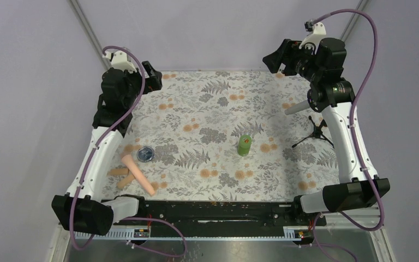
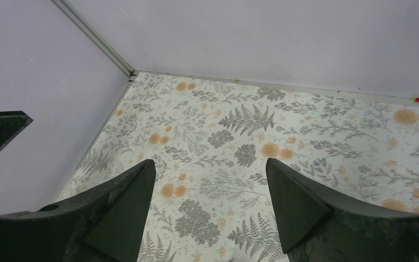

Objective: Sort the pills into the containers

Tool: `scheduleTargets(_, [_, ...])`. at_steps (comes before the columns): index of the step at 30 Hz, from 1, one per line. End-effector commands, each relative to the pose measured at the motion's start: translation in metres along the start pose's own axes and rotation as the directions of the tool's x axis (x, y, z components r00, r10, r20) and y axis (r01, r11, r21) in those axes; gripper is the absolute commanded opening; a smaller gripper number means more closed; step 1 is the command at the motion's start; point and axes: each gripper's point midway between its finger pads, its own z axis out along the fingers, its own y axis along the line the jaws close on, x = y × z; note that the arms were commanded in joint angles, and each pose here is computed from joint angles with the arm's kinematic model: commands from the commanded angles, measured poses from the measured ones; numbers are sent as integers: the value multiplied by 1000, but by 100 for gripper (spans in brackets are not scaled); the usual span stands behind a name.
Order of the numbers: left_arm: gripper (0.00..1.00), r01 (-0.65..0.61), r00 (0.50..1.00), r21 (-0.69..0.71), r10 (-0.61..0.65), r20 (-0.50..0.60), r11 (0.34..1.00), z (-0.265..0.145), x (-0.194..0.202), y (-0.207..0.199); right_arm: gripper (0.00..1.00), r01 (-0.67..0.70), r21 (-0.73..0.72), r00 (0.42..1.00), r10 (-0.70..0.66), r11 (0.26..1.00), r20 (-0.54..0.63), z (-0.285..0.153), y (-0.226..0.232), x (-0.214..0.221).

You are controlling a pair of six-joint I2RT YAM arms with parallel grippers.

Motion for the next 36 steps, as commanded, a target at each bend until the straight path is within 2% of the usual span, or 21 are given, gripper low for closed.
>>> scheduleTargets(1, [99, 40, 994, -116, -29, 102, 992, -5, -7, 23, 80, -25, -77, 1000, 25, 997, 6, 10, 19, 0])
scheduleTargets(4, [99, 26, 997, -200, -11, 73, 979, -1, 21, 46, 77, -61, -117, 998, 58, 991, -33, 19, 27, 12])
scheduleTargets(7, [99, 6, 997, -261, -26, -73, 965, 6, 57, 59, 77, -91, -133, 993, 80, 987, -89, 29, 32, 29])
scheduleTargets(10, [94, 39, 968, -324, -116, -223, 945, 11, 97, 68, 77, -96, -134, 986, 76, 986, -145, 40, 38, 51])
scheduleTargets(13, [92, 78, 907, -431, -244, -344, 899, 11, 143, 80, 79, -77, -132, 976, 48, 988, -211, 53, 47, 76])
scheduleTargets(16, [93, 77, 825, -528, -351, -443, 846, 4, 191, 97, 99, -53, -154, 965, 11, 987, -261, 61, 59, 96])
scheduleTargets(20, [95, -10, 704, -629, -442, -557, 777, -12, 246, 120, 99, -36, -194, 958, -22, 980, -286, 65, 73, 110])
scheduleTargets(21, [98, -32, 688, -642, -449, -570, 766, -16, 253, 123, 99, -38, -197, 956, -22, 980, -293, 65, 74, 112])
scheduleTargets(26, [99, -98, 666, -714, -488, -565, 693, -35, 274, 141, 99, -48, -184, 947, -14, 982, -320, 68, 70, 120])
scheduleTargets(32, [98, -119, 664, -746, -506, -551, 656, -47, 285, 149, 100, -66, -175, 929, -3, 982, -371, 70, 67, 135])
scheduleTargets(36, [99, -124, 683, -771, -510, -523, 624, -57, 282, 154, 100, -77, -169, 918, 4, 983, -396, 69, 65, 143])
